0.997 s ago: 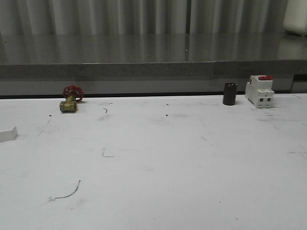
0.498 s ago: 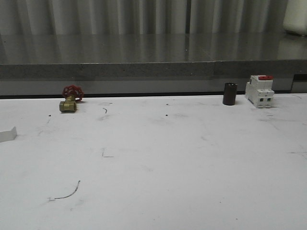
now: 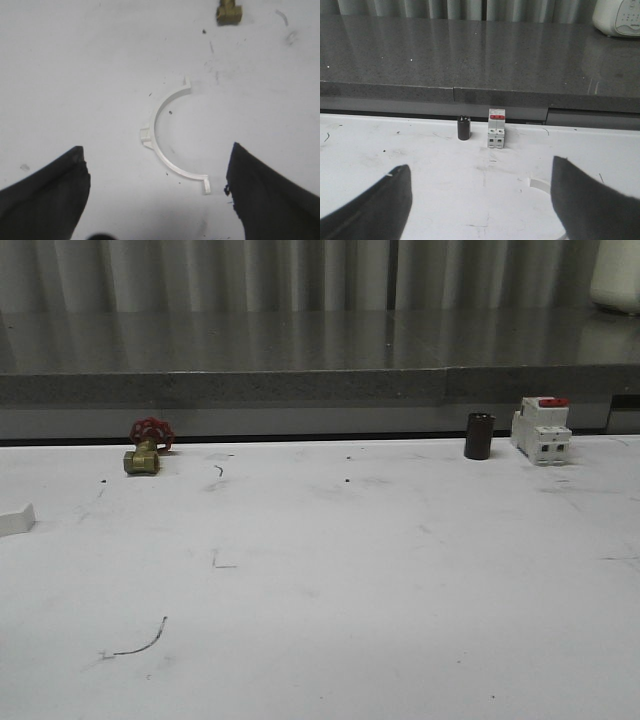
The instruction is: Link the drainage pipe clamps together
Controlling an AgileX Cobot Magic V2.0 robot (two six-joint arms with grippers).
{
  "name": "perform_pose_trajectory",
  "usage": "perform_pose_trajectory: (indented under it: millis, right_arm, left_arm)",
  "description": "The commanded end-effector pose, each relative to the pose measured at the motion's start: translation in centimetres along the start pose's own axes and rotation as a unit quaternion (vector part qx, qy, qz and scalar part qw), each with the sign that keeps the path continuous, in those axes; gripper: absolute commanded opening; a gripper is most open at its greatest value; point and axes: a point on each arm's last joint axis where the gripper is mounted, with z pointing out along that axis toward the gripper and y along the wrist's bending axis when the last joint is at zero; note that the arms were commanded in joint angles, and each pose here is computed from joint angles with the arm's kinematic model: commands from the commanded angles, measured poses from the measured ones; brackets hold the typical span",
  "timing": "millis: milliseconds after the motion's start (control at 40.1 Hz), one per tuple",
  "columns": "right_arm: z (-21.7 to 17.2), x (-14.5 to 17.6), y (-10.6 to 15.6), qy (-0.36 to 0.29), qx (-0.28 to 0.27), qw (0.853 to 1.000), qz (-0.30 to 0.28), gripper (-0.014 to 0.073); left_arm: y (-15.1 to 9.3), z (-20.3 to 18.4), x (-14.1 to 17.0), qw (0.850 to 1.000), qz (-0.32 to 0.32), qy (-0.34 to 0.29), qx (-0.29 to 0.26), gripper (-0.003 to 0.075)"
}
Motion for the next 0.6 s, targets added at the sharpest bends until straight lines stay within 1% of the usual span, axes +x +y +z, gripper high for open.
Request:
perform_pose_trajectory:
  millis: [0, 50, 100, 224, 324, 573]
  right_arm:
    - [-0.2, -1.7, -0.1, -0.048, 0.007, 0.999, 0.002, 0.0593]
    - [-0.2, -1.7, -0.1, -0.048, 0.007, 0.999, 0.002, 0.0593]
    - [-0.2, -1.7, -0.1, -0.048, 0.007, 0.999, 0.002, 0.0593]
    - [-0.2, -1.7, -0.1, -0.048, 0.007, 0.999, 0.002, 0.0593]
    - [-0.2, -1.7, -0.1, -0.048, 0.007, 0.999, 0.002, 0.0593]
    - [-0.2, -1.7, -0.1, -0.048, 0.007, 0.999, 0.002, 0.0593]
  left_arm:
    - [1.1, 1.4, -2.3, 1.0, -0.026, -0.003, -0.011, 0.0534]
    - [1.9, 2.4, -2.6, 0.999, -0.033, 0.018, -0.019, 0.0534]
    - [2.3, 3.4, -2.8, 0.999, -0.018, 0.042, -0.018, 0.0534]
    - [2.2, 6.2, -3.3, 0.996, -0.016, 0.09, 0.015, 0.0534]
    - [2.1, 8.4, -3.7, 0.993, -0.013, 0.11, 0.039, 0.0534]
    - [2.4, 12.3, -3.9, 0.987, -0.005, 0.151, 0.046, 0.0534]
